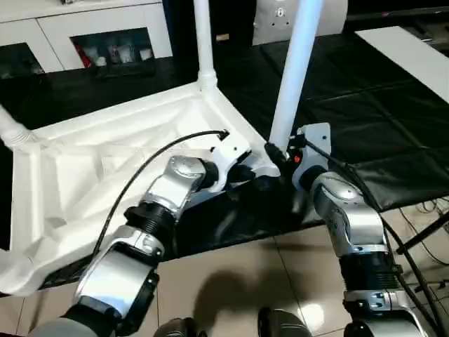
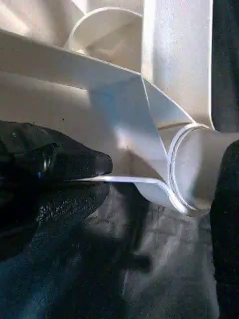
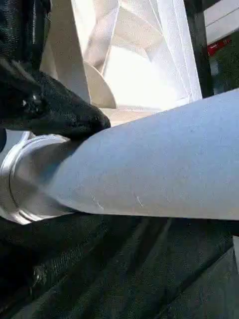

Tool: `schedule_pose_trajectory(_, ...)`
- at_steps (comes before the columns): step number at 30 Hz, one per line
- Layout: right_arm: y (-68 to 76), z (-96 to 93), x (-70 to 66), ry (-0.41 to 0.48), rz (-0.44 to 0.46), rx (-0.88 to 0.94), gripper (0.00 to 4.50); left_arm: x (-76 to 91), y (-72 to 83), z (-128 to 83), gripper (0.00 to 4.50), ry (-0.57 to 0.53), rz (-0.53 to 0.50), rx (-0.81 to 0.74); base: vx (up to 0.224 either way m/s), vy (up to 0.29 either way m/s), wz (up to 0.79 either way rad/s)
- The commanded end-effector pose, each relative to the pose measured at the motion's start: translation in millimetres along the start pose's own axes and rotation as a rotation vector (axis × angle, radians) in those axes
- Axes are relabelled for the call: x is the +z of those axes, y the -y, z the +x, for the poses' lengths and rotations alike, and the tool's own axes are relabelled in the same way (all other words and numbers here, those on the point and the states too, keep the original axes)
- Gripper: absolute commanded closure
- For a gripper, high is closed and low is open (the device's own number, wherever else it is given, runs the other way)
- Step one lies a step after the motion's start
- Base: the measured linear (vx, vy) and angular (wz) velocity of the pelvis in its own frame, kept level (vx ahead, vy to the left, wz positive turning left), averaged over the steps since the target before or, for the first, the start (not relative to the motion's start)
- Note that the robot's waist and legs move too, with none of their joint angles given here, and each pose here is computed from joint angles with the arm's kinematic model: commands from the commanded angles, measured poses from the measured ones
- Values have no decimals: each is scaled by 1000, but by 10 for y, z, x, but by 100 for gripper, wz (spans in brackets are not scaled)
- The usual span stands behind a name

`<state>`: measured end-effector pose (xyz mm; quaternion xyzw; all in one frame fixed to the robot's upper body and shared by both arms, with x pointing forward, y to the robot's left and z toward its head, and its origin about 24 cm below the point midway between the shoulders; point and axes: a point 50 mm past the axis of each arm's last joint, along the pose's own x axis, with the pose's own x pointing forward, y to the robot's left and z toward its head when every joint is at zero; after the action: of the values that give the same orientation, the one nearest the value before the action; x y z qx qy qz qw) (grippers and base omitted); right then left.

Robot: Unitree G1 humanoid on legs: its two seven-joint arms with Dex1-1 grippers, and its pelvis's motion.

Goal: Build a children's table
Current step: Rotate leg to tighten

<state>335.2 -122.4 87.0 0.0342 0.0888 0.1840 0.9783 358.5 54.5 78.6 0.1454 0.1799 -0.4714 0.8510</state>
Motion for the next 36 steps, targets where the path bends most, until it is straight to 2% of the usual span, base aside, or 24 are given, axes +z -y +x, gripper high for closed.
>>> schedule_pose_trajectory(1, -381, 82, -42, -16, 37, 176, 169, 273, 59, 61, 450, 93, 55, -3, 0, 0, 0)
schedule_pose_trajectory(3, -359, 67, -43, -18, 34, 171, 156, 245, 52, 47, 450, 83, 75, -10, 0, 0, 0)
schedule_pose_trajectory(5, -202, -45, -23, 16, -41, 218, 141, 146, 6, -34, 450, 53, 124, -43, 0, 0, 0)
schedule_pose_trajectory(7, -128, -112, -22, 16, -76, 245, 110, 100, -7, -71, 450, 44, 147, -68, 0, 0, 0)
schedule_pose_trajectory(9, -57, -181, -27, 17, -96, 274, 101, 47, -16, -110, 450, 29, 161, -96, 0, 0, 0)
schedule_pose_trajectory(11, 97, -298, -45, -1, -164, 311, 89, -44, -33, -185, 450, -3, 187, -150, 0, 0, 0)
schedule_pose_trajectory(12, 97, -298, -45, -1, -164, 311, 73, -44, -33, -185, 450, -3, 187, -150, 0, 0, 0)
schedule_pose_trajectory(13, 151, -326, -49, -8, -200, 309, 64, -64, -39, -209, 450, -10, 200, -168, 0, 0, 0)
schedule_pose_trajectory(16, 259, -428, -50, -30, -290, 373, 64, -119, -57, -288, 450, -31, 238, -232, 0, 0, 0)
schedule_pose_trajectory(17, 284, -505, -20, -28, -296, 465, 64, -154, -52, -342, 450, -48, 266, -293, 0, 0, 0)
schedule_pose_trajectory(22, 357, -637, 49, -33, -328, 649, 64, -233, -28, -484, 450, -90, 339, -455, 0, 0, 0)
schedule_pose_trajectory(28, 374, -686, 67, -87, -297, 826, 64, -268, -3, -574, 450, -140, 397, -576, 0, 0, 0)
schedule_pose_trajectory(30, 369, -690, 66, -96, -295, 849, 79, -269, 3, -579, 450, -141, 404, -589, 0, 0, 0)
schedule_pose_trajectory(35, 292, -658, 9, -187, -320, 1020, 116, -249, 60, -593, 450, -159, 453, -678, 0, 0, 0)
schedule_pose_trajectory(36, 282, -650, 4, -192, -322, 1030, 137, -245, 67, -591, 450, -159, 456, -685, 0, 0, 0)
